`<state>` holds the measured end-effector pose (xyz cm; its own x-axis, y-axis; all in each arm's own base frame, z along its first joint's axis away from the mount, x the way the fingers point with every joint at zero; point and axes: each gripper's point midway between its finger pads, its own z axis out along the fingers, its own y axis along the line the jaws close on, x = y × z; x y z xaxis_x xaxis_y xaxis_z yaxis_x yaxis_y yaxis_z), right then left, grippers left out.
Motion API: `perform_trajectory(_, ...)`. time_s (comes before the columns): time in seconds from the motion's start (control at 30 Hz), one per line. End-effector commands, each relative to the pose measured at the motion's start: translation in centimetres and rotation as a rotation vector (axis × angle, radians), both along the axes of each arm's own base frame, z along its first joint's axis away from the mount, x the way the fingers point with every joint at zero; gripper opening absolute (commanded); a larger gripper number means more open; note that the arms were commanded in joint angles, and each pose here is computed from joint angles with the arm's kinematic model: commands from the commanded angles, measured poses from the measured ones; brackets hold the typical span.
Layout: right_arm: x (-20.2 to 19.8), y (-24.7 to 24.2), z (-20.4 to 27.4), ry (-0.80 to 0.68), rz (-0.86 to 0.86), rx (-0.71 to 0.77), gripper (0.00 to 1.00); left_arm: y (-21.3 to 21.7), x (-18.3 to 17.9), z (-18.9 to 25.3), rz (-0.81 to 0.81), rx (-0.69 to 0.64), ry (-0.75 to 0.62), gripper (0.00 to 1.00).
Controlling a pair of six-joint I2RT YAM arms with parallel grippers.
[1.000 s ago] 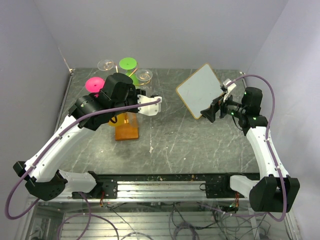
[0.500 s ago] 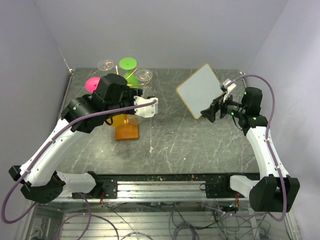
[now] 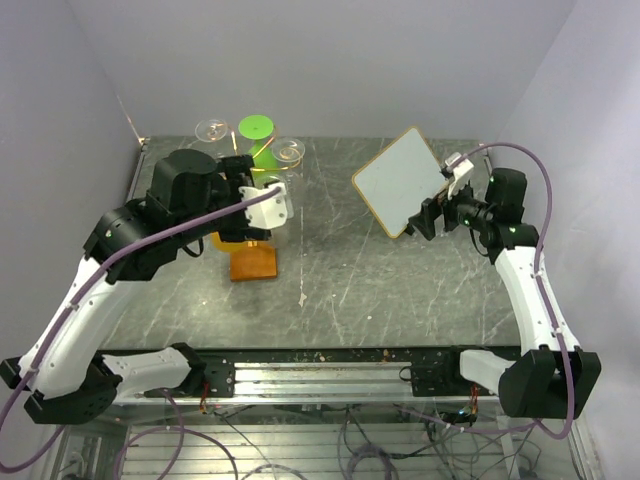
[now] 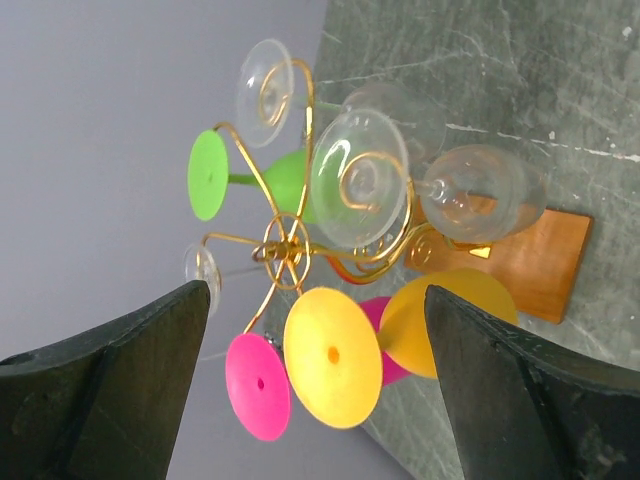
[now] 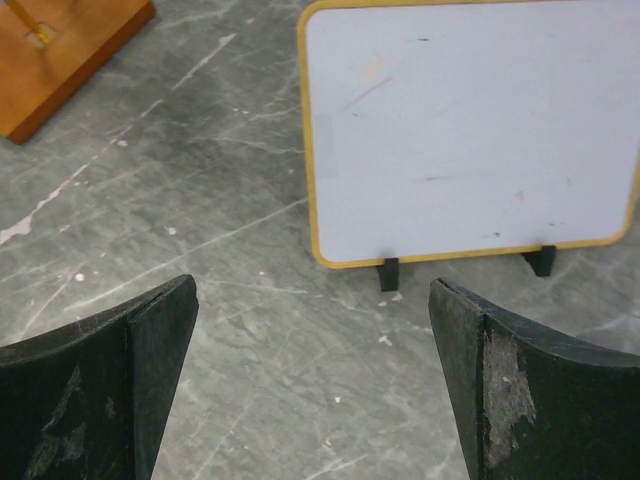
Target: Place the wine glass upside down on the wine glass rack
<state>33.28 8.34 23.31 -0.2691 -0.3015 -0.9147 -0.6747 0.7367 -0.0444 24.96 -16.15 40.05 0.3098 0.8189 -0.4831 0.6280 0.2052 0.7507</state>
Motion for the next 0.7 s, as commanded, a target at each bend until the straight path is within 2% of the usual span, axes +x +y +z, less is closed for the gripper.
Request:
perform_trajectory(0.0, 1.5, -2.4, 0.9, -0.026, -0.123, -0.073, 1.0, 1.7, -0.3, 2.8, 0.092, -0.148, -0.029, 0.99)
perform_trajectory(0.13, 3.1, -5.9, 1.7, -0.052, -0.338, -0.134, 1.0, 4.9, 0.5, 4.7, 0.258, -0.235, -0.096, 0.99)
perform_trajectory(0.37, 4.8, -10.6, 2.6, -0.052, -0.63, -0.188, 1.0, 12.3, 2.2, 7.6, 0.664, -0.464, -0.241, 0.99)
perform_trajectory(0.5, 5.3, -11.1, 3.2, -0.06, -0.695, -0.15, 1.0, 16.3, 2.6, 6.8, 0.888, -0.574, -0.268, 0.99)
perform_trajectory(0.67, 5.5, -11.4, 5.1, -0.105, -0.735, -0.103, 1.0, 19.9, 2.4, 5.8, 1.049, -0.796, -0.302, 0.99)
